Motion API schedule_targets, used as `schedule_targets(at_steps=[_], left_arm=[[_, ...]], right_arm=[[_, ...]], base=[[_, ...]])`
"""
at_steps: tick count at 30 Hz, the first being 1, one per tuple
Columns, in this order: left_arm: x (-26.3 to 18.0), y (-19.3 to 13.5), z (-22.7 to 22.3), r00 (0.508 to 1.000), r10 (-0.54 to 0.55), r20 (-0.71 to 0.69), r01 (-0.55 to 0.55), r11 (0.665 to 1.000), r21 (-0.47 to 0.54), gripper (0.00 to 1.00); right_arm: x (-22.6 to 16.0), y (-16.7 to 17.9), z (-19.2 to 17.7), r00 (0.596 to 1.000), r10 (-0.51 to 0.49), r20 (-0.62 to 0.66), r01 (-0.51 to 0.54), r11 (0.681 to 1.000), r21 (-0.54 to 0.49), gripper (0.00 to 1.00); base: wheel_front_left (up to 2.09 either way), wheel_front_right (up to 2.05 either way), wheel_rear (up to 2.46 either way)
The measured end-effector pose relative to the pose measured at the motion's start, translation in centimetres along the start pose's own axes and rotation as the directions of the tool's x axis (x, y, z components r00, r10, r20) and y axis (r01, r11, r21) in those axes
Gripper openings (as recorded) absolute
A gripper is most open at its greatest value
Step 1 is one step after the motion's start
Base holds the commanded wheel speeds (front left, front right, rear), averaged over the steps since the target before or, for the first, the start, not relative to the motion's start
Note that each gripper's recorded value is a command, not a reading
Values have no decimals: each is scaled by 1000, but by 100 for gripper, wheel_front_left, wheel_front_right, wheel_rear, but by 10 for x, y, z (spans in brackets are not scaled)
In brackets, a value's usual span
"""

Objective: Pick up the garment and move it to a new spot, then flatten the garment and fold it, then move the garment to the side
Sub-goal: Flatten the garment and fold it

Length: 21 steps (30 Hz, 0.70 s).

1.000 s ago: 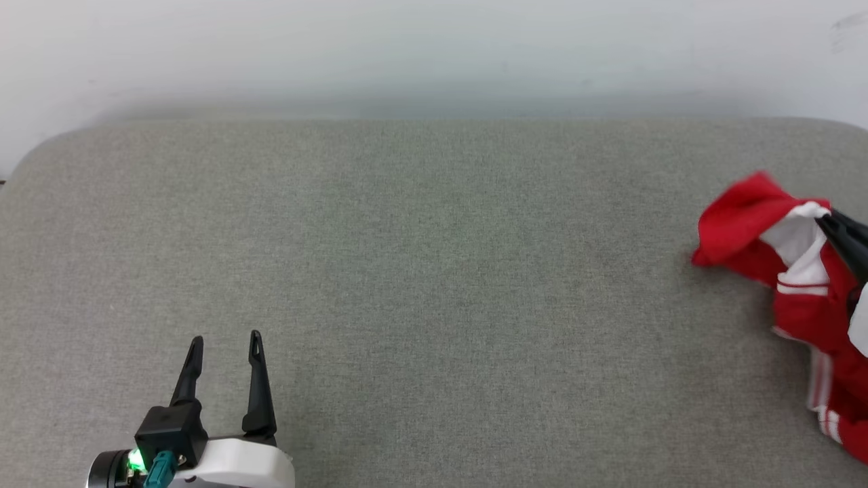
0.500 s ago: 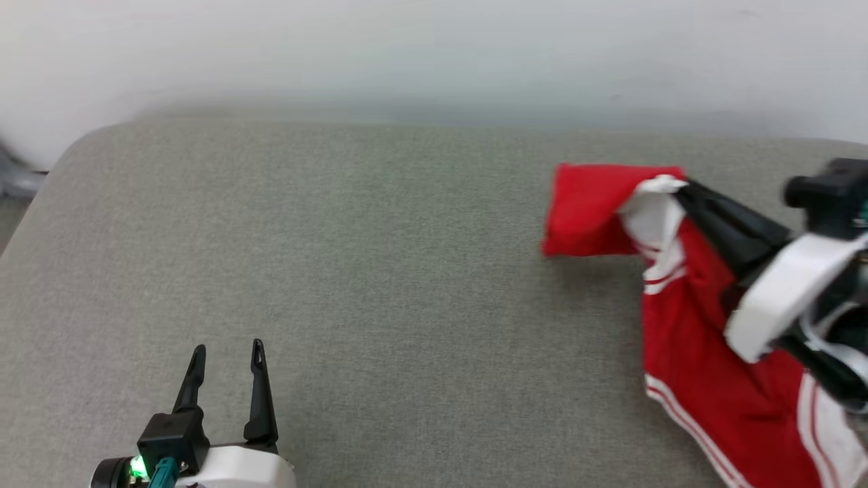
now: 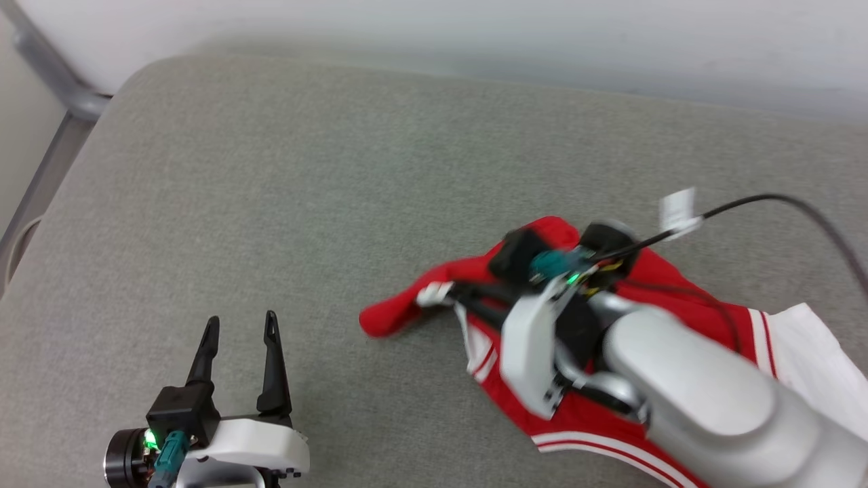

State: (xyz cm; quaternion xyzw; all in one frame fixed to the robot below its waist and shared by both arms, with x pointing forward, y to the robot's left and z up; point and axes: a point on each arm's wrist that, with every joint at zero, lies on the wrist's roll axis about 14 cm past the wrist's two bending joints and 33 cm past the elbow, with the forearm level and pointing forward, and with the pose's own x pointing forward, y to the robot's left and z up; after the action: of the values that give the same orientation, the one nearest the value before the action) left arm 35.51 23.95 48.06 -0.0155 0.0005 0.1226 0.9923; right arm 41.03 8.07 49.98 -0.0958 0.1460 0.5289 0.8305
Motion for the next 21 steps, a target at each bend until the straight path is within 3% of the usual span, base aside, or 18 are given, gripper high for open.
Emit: schedule_targets(at_steps=[3, 7, 11, 15, 16, 17, 21], left_arm=[[0, 8, -4, 1000, 27, -13, -27, 1000, 1, 100], [-1, 14, -8, 998, 53, -29, -53, 999, 3, 100], [-1, 17, -10, 997, 64, -37, -64, 998, 7, 100], [1, 16, -10, 997, 62, -36, -62, 998, 5, 100], [2, 15, -10, 998, 58, -33, -58, 998, 4, 100], [2, 13, -9, 998, 53, -30, -53, 999, 2, 100], [2, 11, -3, 999, 42, -10, -42, 999, 1, 100]], right_arm=[[22, 23, -33, 992, 79, -100, -83, 996, -32, 0], [36, 47, -73, 967, 149, -205, -150, 989, 10, 0], [38, 53, -103, 944, 159, -287, -158, 987, 27, 0], [37, 57, -107, 945, 159, -287, -150, 987, 52, 0], [36, 57, -105, 948, 156, -276, -146, 988, 58, 24], [35, 56, -102, 953, 151, -263, -142, 988, 51, 100], [33, 58, -70, 977, 152, -148, -148, 988, 37, 100]], base=[[0, 0, 0], [0, 0, 0], [0, 0, 0], [0, 0, 0], [0, 0, 0], [0, 0, 0], [0, 0, 0]])
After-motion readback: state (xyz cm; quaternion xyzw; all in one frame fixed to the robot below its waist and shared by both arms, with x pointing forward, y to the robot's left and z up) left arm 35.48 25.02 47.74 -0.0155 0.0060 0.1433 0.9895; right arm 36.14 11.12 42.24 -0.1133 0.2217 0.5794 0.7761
